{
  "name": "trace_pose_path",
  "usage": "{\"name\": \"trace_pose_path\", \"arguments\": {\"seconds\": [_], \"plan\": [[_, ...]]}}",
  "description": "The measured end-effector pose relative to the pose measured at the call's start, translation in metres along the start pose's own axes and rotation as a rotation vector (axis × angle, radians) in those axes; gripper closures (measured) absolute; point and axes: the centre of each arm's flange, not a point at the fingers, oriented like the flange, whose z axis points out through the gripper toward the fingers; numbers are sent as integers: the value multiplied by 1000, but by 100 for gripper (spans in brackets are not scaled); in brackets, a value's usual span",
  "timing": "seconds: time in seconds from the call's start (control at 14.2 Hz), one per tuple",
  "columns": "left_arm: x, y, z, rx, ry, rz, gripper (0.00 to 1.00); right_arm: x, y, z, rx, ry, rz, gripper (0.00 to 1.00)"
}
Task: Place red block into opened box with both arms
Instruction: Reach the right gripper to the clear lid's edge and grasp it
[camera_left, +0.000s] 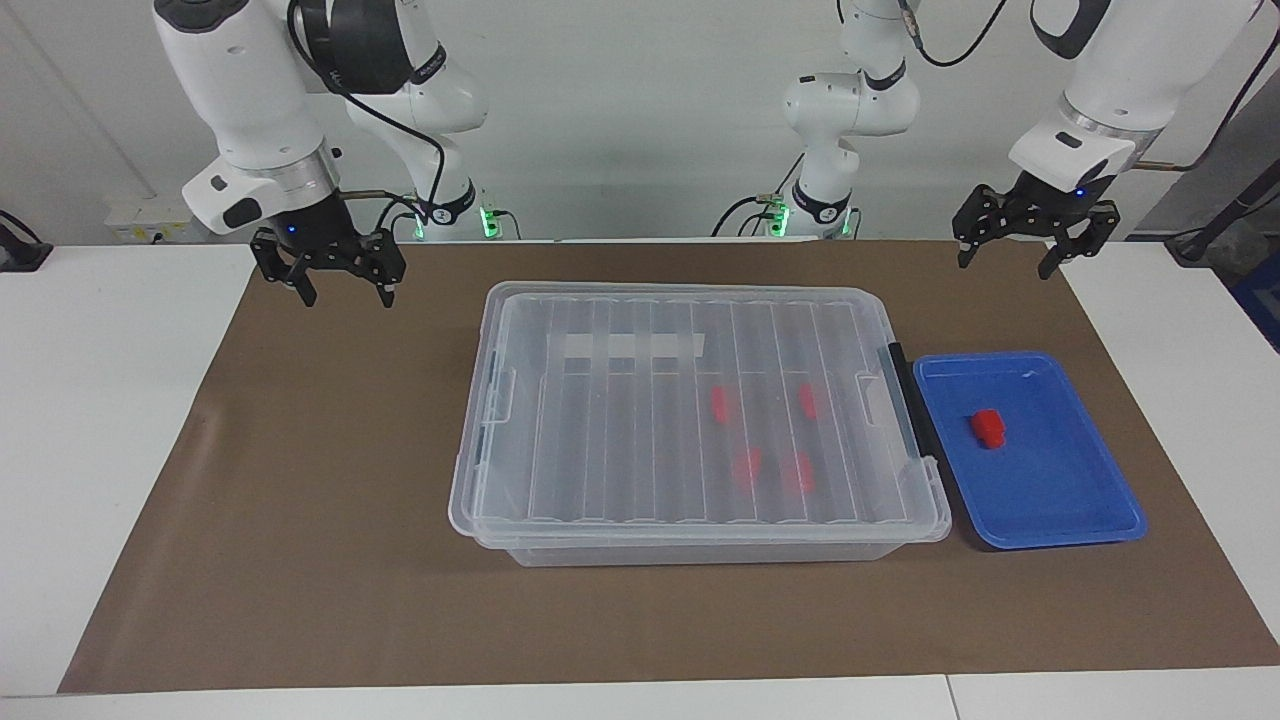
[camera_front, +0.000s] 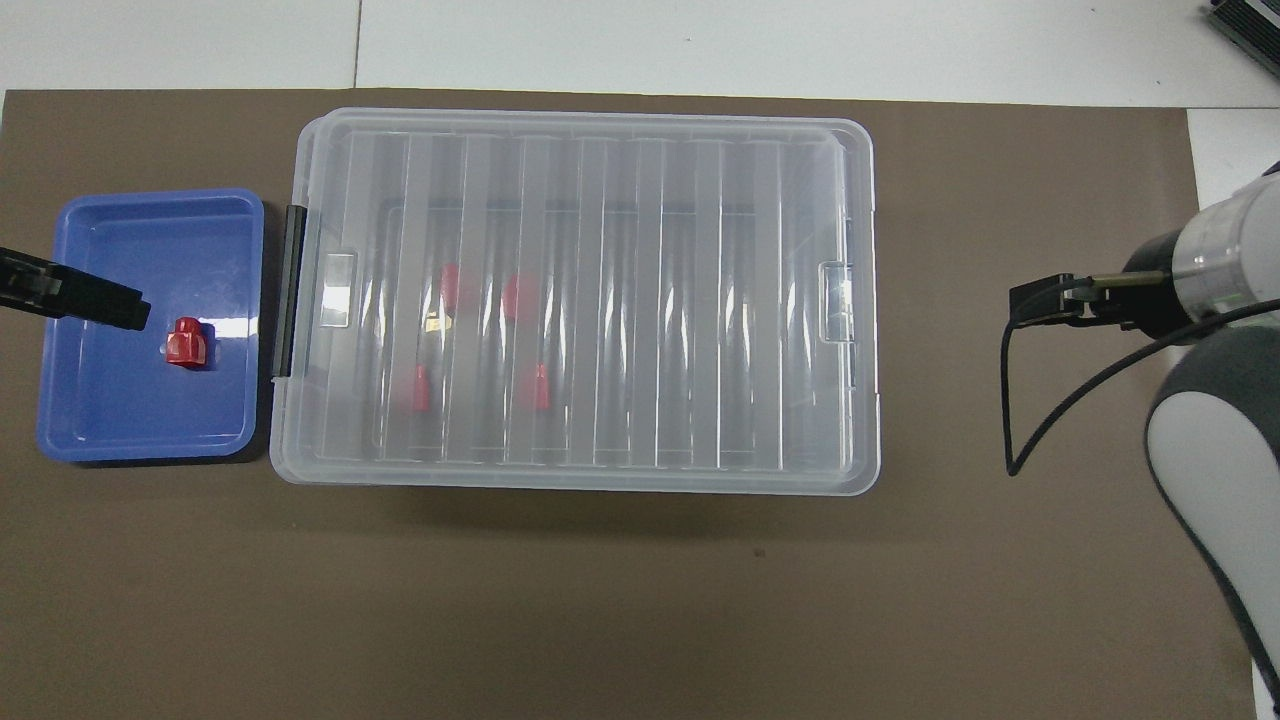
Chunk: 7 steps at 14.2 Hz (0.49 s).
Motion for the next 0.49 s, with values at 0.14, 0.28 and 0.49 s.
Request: {"name": "trace_pose_path", "arguments": {"seconds": [0.14, 0.28, 0.49], "plan": [[0, 0, 0, 0, 0, 0, 0, 0, -21, 14, 6, 19, 11, 2], [0, 0, 0, 0, 0, 0, 0, 2, -38, 33, 12, 29, 22, 3], [0, 0, 0, 0, 0, 0, 0, 10, -51, 58, 21, 30, 46, 3]]}}
